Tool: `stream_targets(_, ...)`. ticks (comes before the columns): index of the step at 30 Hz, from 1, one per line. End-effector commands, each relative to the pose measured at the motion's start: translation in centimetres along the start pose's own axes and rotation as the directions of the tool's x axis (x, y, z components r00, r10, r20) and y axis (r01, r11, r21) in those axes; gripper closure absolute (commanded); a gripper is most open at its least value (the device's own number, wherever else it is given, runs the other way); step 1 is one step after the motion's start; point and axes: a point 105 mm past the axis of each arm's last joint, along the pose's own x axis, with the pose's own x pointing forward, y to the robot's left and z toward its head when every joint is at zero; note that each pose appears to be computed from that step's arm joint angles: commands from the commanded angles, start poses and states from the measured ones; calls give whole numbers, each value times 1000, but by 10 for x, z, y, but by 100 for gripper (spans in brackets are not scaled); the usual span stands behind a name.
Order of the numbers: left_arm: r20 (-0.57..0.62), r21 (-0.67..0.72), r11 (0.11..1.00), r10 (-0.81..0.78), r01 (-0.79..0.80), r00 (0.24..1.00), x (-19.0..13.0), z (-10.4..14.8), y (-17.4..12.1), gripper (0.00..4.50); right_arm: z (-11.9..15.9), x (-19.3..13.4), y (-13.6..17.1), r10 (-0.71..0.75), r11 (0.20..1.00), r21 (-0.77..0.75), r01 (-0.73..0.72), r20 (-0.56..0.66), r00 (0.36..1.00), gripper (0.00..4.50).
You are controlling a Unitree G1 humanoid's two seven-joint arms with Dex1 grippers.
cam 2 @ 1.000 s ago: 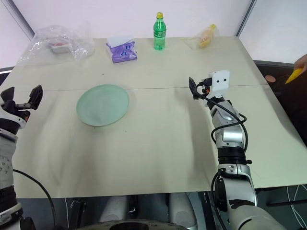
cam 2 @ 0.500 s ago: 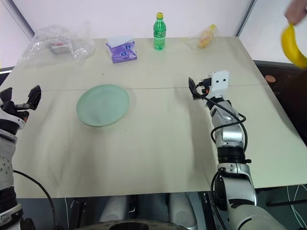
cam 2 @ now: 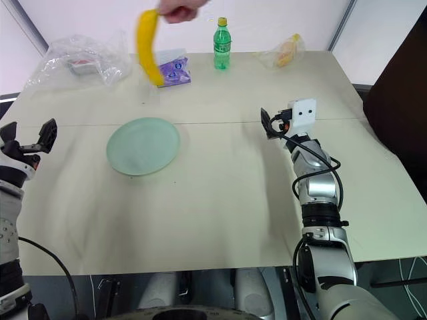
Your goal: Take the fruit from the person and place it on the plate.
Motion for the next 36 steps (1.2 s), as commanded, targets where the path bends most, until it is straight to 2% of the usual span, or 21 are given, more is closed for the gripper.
stream_targets(1,67,36,999,9,-11,998,-3,20,4,0,17,3,-1,3,1000,-11,-2,65,998,3)
stream_targets(6,64,37,999,10,-12,998,-3,19,4,0,16,4,1,8,1000,-9,-8,64,998,3)
stream_targets(8,62,38,999,10,-12,998,-3,19,5,0,25,2,15,111,993,30,-114,92,990,3)
stream_targets(10,58,38,999,8,-10,998,-4,18,5,0,43,-11,52,372,917,102,-386,135,918,3)
stream_targets(12,54,38,999,5,-7,999,-4,17,5,0,54,-28,77,545,818,127,-560,138,827,3)
stream_targets(15,35,43,999,-21,19,999,-3,15,2,0,65,-43,94,662,733,117,-670,101,743,3)
stream_targets(20,26,-49,966,-254,255,967,10,25,-40,0,77,-39,97,653,742,107,-662,110,749,3)
stream_targets(24,50,-5,911,-412,412,910,42,47,-81,0,78,-34,101,642,750,106,-653,120,757,3)
stream_targets(30,105,17,893,-449,450,887,99,58,-109,0,75,-29,104,611,774,107,-624,131,781,3)
stream_targets(36,137,22,879,-475,477,869,128,57,-130,0,72,-32,103,584,794,108,-598,134,800,3)
